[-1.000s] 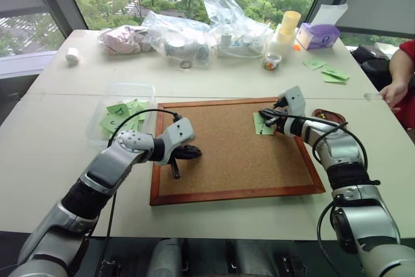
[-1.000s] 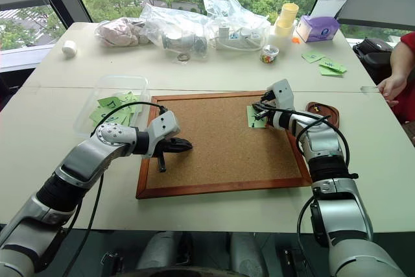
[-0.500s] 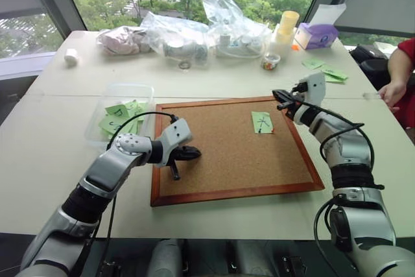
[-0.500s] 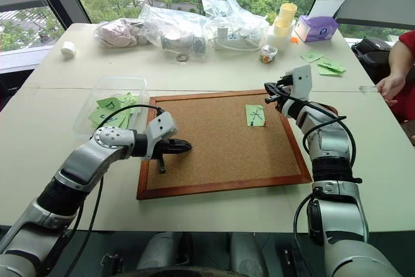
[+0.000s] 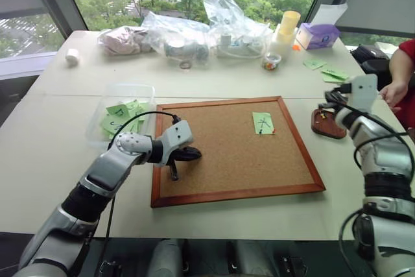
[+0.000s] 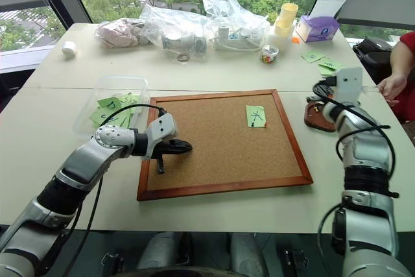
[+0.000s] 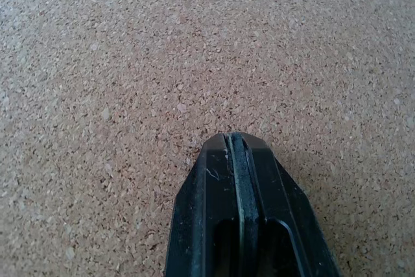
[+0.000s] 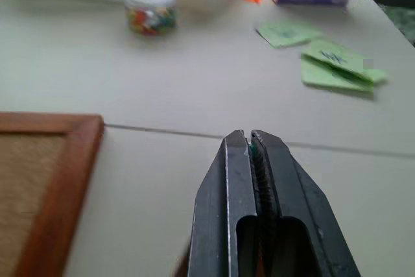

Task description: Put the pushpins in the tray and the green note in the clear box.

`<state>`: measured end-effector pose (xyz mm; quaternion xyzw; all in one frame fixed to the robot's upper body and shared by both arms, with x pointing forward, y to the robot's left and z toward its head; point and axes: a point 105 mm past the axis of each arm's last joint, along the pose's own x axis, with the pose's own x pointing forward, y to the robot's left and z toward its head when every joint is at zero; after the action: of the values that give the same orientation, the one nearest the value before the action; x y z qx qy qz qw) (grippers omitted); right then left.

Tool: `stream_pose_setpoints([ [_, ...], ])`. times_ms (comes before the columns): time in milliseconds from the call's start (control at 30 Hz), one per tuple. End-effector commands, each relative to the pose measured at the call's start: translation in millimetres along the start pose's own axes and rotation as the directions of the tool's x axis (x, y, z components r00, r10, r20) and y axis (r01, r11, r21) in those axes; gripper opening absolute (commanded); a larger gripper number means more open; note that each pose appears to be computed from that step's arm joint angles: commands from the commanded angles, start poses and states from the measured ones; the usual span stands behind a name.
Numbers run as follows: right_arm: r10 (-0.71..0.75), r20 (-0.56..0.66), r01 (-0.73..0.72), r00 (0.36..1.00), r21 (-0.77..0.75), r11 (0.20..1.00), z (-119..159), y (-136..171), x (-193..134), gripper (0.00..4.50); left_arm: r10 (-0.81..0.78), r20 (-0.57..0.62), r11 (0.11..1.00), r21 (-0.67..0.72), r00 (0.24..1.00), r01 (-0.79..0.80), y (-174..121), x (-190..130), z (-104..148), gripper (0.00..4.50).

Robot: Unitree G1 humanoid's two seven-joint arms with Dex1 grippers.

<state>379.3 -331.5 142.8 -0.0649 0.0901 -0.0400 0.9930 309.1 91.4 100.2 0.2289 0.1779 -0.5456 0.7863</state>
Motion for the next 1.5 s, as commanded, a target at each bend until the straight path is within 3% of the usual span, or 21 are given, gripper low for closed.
stream_pose_setpoints([
  [33, -0.010, 0.002, 0.010, 1.000, 0.003, 1.000, 6, -2, -2, 0.03, 0.002, -0.043, 1.000, 0.014, 0.999, -0.002, 2, 0, -6, 0.00],
  [367, 0.018, -0.061, -0.013, 0.998, 0.081, 0.997, -11, 0, -2, 0.03, 0.011, -0.040, 0.999, 0.038, 0.999, -0.009, 7, -6, -1, 0.00],
  [467, 0.018, -0.069, -0.011, 0.997, 0.092, 0.996, -14, 0, -2, 0.88, 0.008, -0.039, 0.999, 0.033, 0.999, -0.006, 5, -5, -1, 0.00],
  [667, 0.013, -0.061, -0.006, 0.998, 0.116, 0.993, -12, -4, -4, 3.77, 0.002, -0.035, 1.000, 0.026, 0.999, -0.001, 2, -4, -1, 0.00],
  [733, 0.015, -0.052, -0.008, 0.999, 0.131, 0.991, -10, -4, -5, 4.35, 0.001, -0.034, 1.000, 0.024, 0.999, 0.000, 2, -3, -1, 0.00],
  [933, 0.050, 0.015, -0.052, 0.999, 0.274, 0.960, 3, -1, -10, 4.35, -0.002, -0.033, 1.000, 0.022, 0.999, 0.002, 1, -3, -2, 0.00],
  [1067, 0.076, 0.106, -0.116, 0.992, 0.453, 0.884, 23, -1, -15, 4.35, -0.005, -0.031, 1.000, 0.023, 1.000, 0.006, 1, -2, -2, 0.00],
  [1300, 0.033, 0.055, -0.051, 0.998, 0.367, 0.929, 15, -7, -18, 4.35, -0.011, -0.027, 1.000, 0.023, 1.000, 0.011, 0, 0, -1, 0.00],
  [1500, -0.009, -0.020, 0.012, 1.000, 0.197, 0.980, -5, -10, -16, 4.35, -0.015, -0.025, 1.000, 0.021, 1.000, 0.016, -2, 1, -1, 0.00],
])
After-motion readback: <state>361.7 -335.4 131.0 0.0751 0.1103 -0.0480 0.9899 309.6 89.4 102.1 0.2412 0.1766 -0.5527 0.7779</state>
